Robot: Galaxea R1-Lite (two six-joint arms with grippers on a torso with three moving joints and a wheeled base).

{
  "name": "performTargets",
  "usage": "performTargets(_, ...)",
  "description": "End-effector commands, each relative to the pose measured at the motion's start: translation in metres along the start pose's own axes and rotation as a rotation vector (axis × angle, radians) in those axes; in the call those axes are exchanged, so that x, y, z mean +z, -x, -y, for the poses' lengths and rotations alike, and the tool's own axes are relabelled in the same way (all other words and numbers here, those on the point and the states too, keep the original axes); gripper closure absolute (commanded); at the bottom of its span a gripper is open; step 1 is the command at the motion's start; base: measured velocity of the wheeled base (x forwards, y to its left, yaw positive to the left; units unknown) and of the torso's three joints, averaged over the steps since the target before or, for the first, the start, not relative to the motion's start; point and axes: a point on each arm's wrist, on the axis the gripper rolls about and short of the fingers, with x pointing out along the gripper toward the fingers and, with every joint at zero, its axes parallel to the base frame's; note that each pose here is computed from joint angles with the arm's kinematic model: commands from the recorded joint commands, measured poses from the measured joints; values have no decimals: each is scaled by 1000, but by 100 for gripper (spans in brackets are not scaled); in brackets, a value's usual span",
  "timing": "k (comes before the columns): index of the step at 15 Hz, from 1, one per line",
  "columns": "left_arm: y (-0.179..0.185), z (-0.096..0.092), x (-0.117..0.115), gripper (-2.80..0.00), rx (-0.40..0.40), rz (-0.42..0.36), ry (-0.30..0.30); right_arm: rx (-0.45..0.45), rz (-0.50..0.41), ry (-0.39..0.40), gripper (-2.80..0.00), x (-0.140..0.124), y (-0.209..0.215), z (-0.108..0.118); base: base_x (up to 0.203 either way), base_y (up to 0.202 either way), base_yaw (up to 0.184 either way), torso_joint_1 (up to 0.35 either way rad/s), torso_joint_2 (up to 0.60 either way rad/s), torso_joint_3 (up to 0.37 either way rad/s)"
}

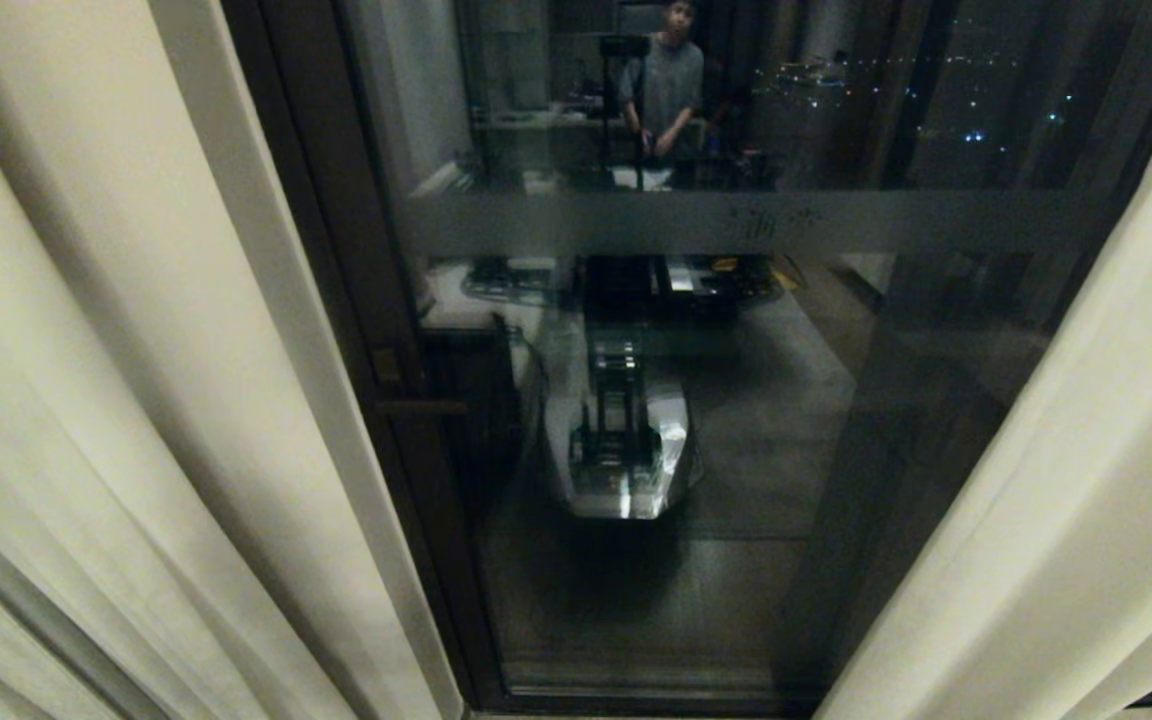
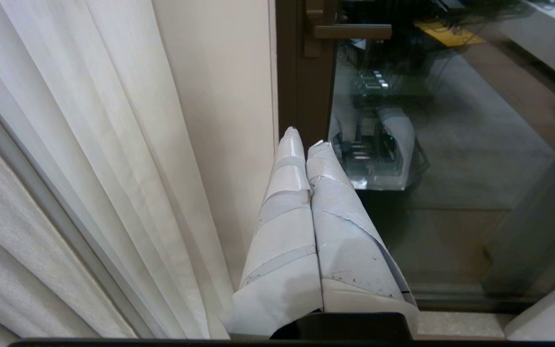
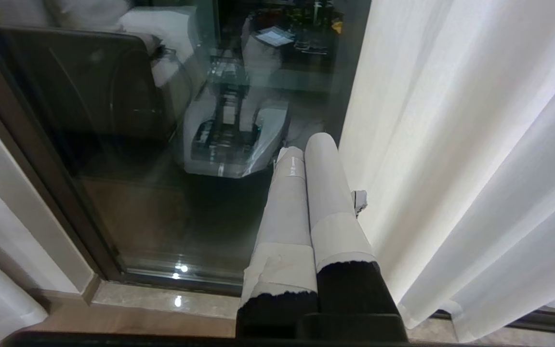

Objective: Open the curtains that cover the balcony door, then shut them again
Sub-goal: Close the inner curtains on both sides

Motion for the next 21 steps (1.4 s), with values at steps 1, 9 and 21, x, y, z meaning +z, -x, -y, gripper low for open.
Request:
performTargets(1, 0, 0, 0, 0, 0, 1, -3, 1, -2, 1, 0, 0, 0, 0, 0, 0, 0, 0, 0, 0)
performTargets(9, 3, 0, 16, 0, -1, 28, -17, 1, -2, 1, 0, 0, 0, 0, 0, 0, 0, 0, 0, 0)
performTargets(21, -115, -8, 199, 0, 204, 16, -9, 1, -2, 1, 0, 0, 0, 0, 0, 0, 0, 0, 0, 0)
